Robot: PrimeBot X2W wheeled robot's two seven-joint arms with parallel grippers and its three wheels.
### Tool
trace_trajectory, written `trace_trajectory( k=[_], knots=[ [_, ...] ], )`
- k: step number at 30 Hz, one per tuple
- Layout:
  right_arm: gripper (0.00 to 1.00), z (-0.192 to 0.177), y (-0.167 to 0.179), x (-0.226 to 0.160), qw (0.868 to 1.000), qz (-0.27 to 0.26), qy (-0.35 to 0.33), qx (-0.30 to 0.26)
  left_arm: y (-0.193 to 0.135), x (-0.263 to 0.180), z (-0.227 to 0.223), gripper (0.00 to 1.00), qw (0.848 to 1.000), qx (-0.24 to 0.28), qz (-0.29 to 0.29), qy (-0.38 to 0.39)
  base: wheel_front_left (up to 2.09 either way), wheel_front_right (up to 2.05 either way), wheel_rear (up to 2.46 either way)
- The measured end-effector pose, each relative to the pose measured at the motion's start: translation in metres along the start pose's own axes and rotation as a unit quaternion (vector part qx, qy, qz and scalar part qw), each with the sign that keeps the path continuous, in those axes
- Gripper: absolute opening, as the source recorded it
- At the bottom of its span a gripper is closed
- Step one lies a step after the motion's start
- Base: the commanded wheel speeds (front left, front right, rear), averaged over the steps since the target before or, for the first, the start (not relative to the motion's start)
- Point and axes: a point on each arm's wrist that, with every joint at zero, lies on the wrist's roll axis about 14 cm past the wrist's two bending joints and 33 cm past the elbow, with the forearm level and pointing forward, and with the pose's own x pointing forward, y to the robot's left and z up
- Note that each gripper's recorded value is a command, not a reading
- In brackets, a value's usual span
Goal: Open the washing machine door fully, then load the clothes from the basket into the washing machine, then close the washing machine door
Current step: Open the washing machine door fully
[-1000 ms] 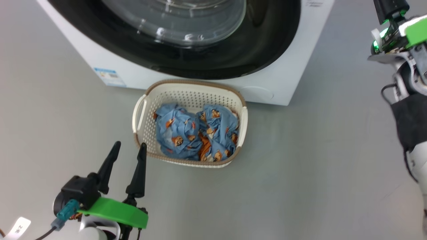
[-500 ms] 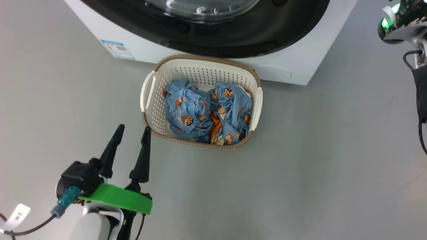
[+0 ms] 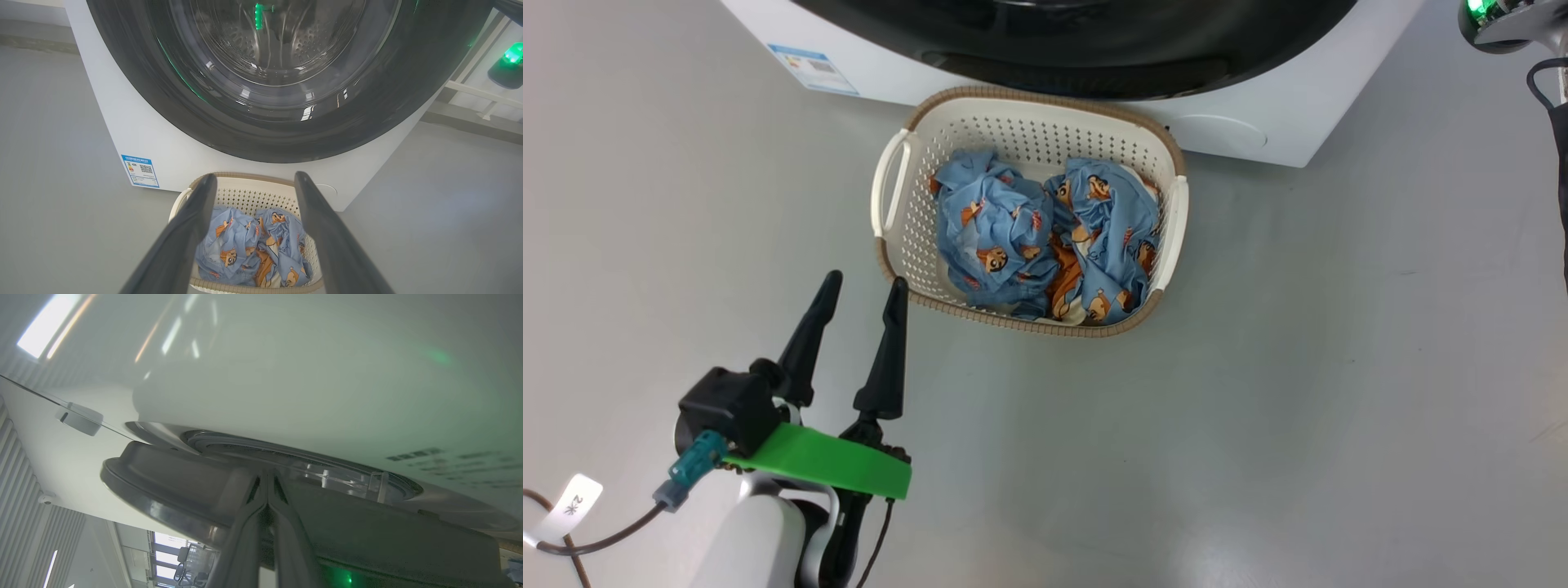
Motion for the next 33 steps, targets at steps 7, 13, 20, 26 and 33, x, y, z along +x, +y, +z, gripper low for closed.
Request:
trace_trajectory(
  k=[7,13,20,26,33],
  knots=[
    [0.00,-0.004,-0.008,0.008,1.000,-0.006,0.009,0.000,0.004,-0.001,-0.004,1.00,1.000,0.000,0.006,0.005,0.00,0.00,0.00],
    [0.00,-0.012,-0.006,0.007,0.999,-0.011,0.032,-0.009,0.003,-0.001,-0.001,1.00,1.000,0.000,0.005,0.002,0.00,0.00,0.00],
    [0.00,-0.033,0.004,0.001,0.997,-0.013,0.066,-0.024,-0.003,-0.003,0.010,1.00,1.000,0.000,-0.002,-0.012,0.00,0.00,0.00],
    [0.00,-0.053,0.007,-0.009,0.995,-0.019,0.092,-0.026,-0.007,-0.006,0.021,1.00,1.000,0.000,-0.007,-0.026,0.00,0.00,0.00],
    [0.00,-0.079,0.012,-0.023,0.992,-0.022,0.123,-0.025,-0.010,-0.017,0.027,1.00,0.999,-0.002,-0.007,-0.032,0.00,0.00,0.00]
  ],
)
